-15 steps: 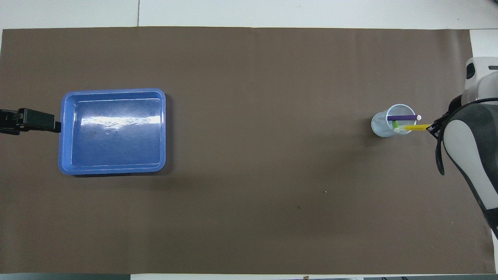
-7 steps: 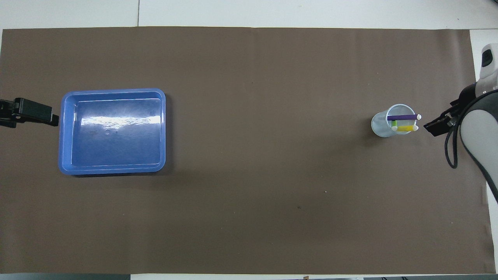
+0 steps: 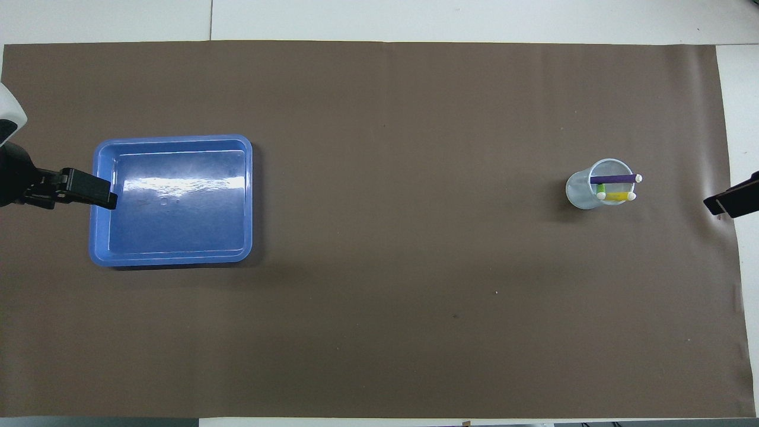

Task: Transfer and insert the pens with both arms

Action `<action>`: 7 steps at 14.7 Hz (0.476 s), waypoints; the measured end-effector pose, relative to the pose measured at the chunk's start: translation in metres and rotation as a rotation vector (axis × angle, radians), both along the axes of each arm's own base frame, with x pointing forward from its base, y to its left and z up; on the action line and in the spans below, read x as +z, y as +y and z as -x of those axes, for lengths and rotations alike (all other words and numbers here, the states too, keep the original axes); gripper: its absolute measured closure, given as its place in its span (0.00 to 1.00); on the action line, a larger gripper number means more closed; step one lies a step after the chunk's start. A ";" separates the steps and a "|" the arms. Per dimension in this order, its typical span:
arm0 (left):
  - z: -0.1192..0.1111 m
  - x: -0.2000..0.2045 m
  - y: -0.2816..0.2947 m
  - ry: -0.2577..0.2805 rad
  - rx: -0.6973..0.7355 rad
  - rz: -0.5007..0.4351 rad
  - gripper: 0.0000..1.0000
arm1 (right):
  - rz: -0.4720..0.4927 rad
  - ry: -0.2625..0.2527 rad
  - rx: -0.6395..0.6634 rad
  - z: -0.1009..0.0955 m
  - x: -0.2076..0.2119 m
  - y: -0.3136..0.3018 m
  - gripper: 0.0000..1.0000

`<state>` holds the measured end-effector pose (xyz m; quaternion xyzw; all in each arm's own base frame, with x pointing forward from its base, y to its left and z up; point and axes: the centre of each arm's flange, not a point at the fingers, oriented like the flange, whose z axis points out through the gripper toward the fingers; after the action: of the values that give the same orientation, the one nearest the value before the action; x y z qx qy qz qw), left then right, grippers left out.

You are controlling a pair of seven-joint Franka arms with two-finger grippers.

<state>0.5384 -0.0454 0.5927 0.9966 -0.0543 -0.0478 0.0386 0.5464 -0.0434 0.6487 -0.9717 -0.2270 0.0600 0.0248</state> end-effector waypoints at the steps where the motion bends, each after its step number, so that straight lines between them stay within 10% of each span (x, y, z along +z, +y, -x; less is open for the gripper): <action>1: 0.001 0.000 -0.001 -0.001 -0.003 -0.006 0.00 | 0.001 0.003 -0.002 -0.001 -0.001 -0.001 0.00; 7: 0.001 0.002 -0.001 -0.008 -0.006 -0.013 0.00 | 0.012 -0.027 -0.062 -0.003 0.001 -0.014 0.00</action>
<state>0.5373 -0.0468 0.5946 0.9969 -0.0570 -0.0441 0.0317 0.5497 -0.0579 0.6495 -0.9792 -0.1967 0.0475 0.0177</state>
